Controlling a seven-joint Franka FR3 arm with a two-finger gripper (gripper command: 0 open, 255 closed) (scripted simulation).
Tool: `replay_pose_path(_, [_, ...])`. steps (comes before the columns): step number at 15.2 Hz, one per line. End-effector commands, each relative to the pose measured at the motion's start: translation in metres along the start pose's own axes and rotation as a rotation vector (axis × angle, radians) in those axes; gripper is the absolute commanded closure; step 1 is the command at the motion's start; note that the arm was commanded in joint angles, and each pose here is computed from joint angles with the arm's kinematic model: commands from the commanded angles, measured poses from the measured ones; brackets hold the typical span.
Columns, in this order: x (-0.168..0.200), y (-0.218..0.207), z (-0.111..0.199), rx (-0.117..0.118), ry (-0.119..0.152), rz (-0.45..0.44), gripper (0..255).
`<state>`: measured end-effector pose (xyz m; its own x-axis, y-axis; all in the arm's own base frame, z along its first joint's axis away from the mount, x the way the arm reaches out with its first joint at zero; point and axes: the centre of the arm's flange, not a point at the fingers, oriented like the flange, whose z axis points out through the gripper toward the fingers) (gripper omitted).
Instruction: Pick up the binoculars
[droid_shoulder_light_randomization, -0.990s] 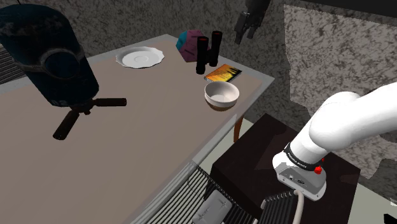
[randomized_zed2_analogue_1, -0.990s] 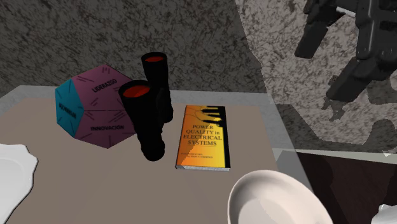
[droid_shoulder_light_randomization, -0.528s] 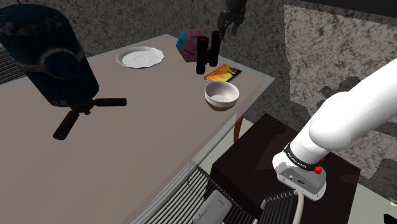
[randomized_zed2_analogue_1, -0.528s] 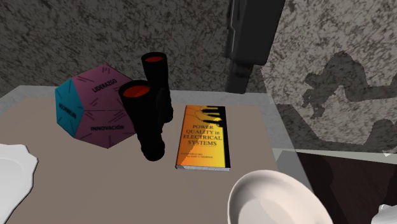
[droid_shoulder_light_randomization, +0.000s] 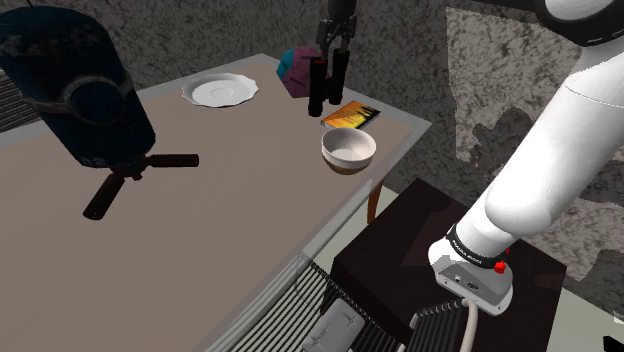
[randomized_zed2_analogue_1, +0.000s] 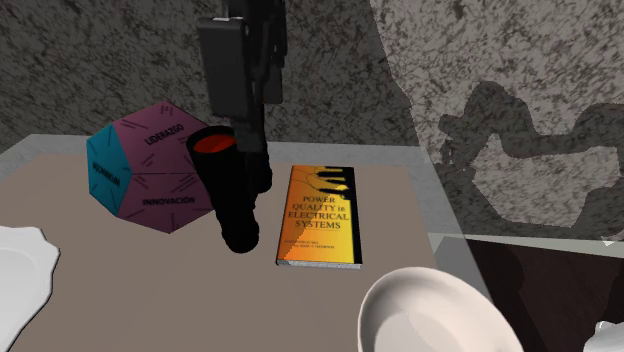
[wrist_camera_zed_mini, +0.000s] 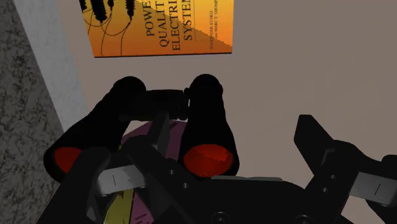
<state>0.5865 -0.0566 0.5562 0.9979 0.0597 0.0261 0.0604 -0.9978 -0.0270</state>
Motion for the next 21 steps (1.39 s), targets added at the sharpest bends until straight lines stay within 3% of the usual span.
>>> replay_pose_path(1, [0.027,0.009,0.008,0.001,-0.011,-0.003,0])
replay_pose_path(3, [0.053,0.015,0.016,0.001,-0.022,-0.004,0])
replay_pose_path(13, [0.052,0.016,0.056,0.001,-0.022,-0.004,0])
replay_pose_path(14, [0.052,0.016,0.056,0.001,-0.022,-0.004,255])
replay_pose_path(21, [0.052,0.017,0.056,0.001,-0.022,-0.004,255])
